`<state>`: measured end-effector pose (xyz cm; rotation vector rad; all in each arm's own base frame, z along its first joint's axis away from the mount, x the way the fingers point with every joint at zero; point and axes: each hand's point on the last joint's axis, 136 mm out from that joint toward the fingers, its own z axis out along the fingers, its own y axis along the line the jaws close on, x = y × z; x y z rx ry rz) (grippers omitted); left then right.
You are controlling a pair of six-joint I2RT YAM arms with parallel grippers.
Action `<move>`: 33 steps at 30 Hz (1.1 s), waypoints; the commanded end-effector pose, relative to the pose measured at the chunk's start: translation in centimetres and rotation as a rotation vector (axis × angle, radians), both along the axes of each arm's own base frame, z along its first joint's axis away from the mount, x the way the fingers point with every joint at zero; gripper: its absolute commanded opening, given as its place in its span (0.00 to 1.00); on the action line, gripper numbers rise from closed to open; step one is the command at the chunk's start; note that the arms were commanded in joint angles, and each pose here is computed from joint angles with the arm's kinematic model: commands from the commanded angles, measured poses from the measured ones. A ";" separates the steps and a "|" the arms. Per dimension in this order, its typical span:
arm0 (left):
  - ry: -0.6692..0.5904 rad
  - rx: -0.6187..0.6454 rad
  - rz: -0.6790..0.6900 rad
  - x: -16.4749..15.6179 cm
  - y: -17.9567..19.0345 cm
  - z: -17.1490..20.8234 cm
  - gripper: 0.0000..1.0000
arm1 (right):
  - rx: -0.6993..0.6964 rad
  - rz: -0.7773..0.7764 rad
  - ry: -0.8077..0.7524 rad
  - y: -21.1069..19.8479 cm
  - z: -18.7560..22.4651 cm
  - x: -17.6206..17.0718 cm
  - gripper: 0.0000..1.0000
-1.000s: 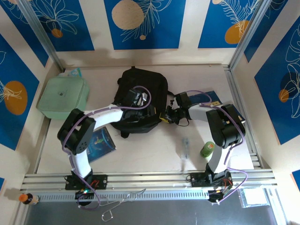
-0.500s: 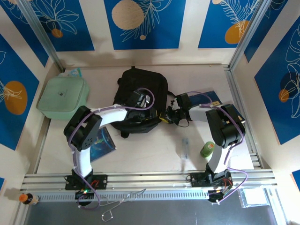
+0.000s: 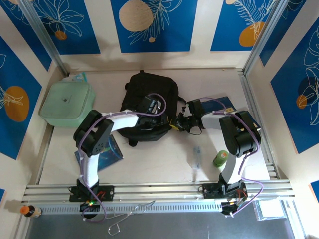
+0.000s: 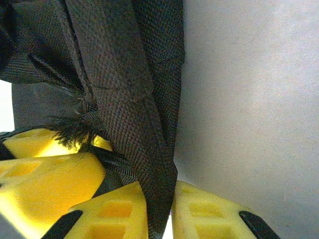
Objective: Pack the student bag
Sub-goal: Unzip the student bag at the top-center of the table.
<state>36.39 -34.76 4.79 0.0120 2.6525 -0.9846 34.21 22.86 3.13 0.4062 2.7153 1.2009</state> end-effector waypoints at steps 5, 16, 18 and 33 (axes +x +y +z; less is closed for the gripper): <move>-0.045 -0.031 0.045 1.8 -1.2 0.6 0.24 | 0.050 0.028 -0.042 0.3 1.9 -0.6 0.25; -0.071 -0.076 0.054 2.0 -1.4 1.8 0.09 | 0.024 -0.029 -0.141 -1.2 4.3 1.0 0.32; -0.080 -0.084 0.054 2.0 -1.4 2.2 0.08 | 0.014 -0.045 -0.140 -1.6 4.4 1.4 0.33; -0.192 -0.157 0.007 0.9 -1.1 5.3 0.05 | -0.064 -0.053 -0.047 -2.0 1.5 2.0 0.19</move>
